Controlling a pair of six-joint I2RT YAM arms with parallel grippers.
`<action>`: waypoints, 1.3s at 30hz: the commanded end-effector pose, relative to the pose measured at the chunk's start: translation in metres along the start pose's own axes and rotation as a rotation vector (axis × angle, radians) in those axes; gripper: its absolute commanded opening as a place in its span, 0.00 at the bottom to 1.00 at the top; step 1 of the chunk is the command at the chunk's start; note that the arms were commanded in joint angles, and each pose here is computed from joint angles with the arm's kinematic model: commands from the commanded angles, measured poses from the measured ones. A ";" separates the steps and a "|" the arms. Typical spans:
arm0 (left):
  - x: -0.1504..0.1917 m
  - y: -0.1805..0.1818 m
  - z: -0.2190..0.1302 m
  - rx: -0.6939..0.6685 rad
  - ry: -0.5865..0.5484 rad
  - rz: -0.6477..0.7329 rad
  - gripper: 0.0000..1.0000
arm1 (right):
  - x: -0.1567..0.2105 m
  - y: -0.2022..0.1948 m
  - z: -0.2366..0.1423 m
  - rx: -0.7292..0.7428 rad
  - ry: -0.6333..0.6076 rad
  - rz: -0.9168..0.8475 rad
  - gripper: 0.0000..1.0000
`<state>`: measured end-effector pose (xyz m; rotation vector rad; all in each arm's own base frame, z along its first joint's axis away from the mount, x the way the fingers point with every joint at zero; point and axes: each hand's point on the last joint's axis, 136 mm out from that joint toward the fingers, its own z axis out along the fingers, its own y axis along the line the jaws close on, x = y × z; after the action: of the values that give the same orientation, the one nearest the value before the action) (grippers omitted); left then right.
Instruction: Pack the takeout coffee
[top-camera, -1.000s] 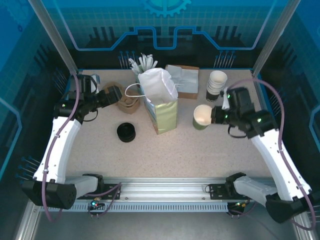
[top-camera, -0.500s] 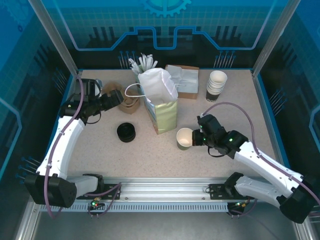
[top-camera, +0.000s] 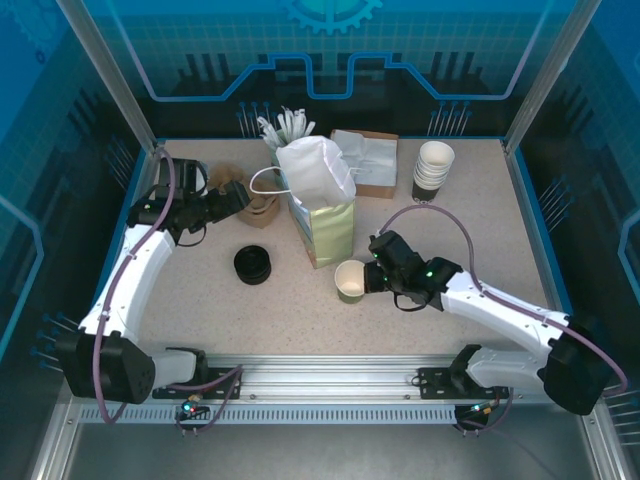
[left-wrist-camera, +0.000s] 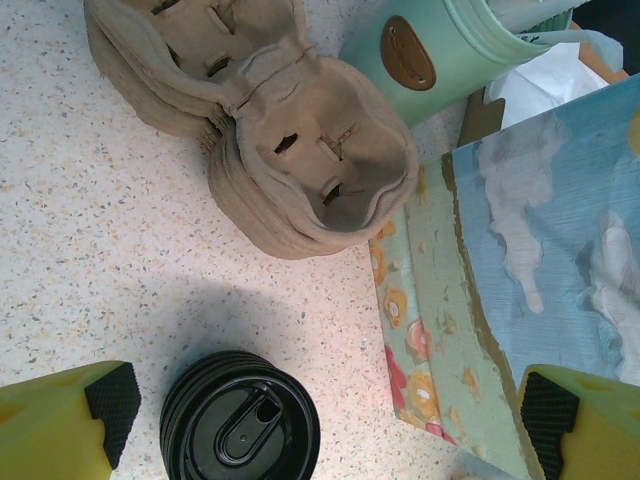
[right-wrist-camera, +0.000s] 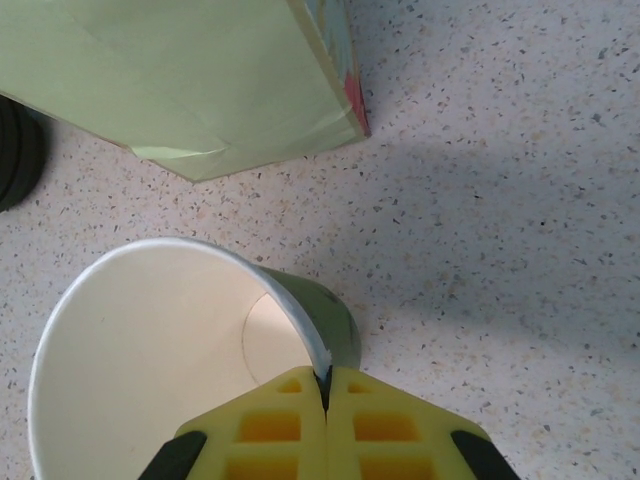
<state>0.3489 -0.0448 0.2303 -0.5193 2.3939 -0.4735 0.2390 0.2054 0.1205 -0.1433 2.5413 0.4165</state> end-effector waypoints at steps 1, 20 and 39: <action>0.006 0.003 0.006 -0.011 0.016 -0.009 0.99 | -0.013 0.016 -0.002 -0.030 -0.033 0.005 0.04; 0.016 0.008 0.001 -0.025 0.039 -0.018 0.99 | -0.020 0.030 -0.001 -0.020 -0.013 -0.021 0.33; 0.070 0.036 -0.011 -0.081 0.140 -0.049 0.98 | -0.047 0.027 -0.085 -0.080 -0.111 -0.012 0.51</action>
<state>0.2984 -0.0425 0.1956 -0.5613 2.5093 -0.4466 0.2379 0.2121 0.2033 -0.1487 2.4273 0.4950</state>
